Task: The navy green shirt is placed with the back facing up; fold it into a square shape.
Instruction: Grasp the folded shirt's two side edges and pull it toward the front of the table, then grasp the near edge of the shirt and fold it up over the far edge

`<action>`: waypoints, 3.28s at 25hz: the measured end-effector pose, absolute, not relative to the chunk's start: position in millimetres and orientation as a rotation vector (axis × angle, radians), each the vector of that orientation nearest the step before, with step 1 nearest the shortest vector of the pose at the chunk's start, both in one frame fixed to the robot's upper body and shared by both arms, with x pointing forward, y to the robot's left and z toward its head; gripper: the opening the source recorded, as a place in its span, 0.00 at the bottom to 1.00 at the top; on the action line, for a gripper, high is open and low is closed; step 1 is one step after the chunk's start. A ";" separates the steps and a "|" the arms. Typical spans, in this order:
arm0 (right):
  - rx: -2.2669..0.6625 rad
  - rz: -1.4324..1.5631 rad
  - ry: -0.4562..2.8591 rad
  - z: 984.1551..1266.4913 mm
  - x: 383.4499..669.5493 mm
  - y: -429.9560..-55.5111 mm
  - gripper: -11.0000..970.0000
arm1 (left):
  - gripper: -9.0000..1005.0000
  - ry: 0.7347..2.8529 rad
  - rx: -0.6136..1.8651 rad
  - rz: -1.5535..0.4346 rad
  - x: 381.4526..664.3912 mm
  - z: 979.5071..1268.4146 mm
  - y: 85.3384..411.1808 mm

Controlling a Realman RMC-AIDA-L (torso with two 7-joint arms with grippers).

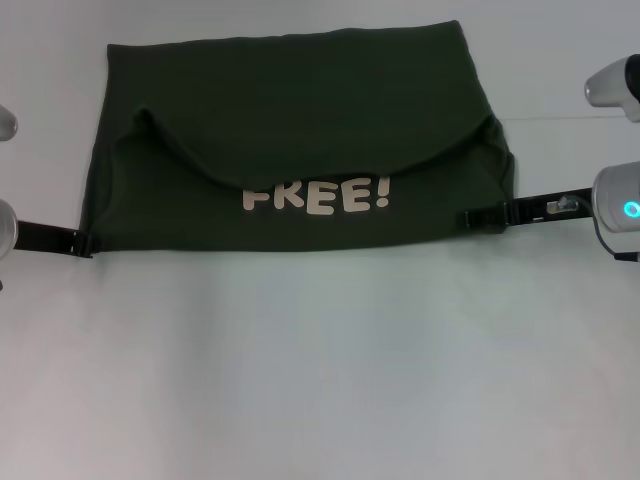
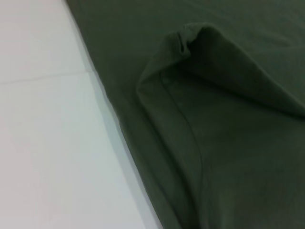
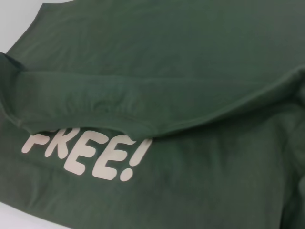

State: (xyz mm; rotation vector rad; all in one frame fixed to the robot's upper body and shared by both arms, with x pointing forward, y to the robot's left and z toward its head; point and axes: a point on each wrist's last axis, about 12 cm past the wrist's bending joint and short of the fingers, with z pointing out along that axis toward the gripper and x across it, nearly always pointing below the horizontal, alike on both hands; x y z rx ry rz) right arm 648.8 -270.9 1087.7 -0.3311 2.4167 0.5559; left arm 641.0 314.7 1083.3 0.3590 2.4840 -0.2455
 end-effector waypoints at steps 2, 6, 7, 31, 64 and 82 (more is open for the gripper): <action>-0.334 0.557 2.414 1087.5 649.3 -268.2 0.92 | 0.07 2.484 0.359 -0.246 640.8 1083.1 314.4; -0.327 0.545 2.410 1085.6 650.0 -265.4 0.88 | 0.07 2.483 0.362 -0.247 640.6 1082.3 313.1; -0.324 0.542 2.410 1084.8 650.0 -264.9 0.86 | 0.07 2.483 0.363 -0.247 640.6 1082.3 313.0; -0.314 0.518 2.411 1079.7 645.4 -273.7 0.06 | 0.07 2.491 0.380 -0.271 638.2 1082.6 313.1; -0.518 0.909 2.380 1088.1 567.6 -338.6 0.06 | 0.06 2.655 0.875 -0.647 589.4 1123.6 329.4; -0.555 1.095 2.321 1076.7 508.5 -365.6 0.06 | 0.06 2.644 1.041 -0.729 566.1 1140.4 348.6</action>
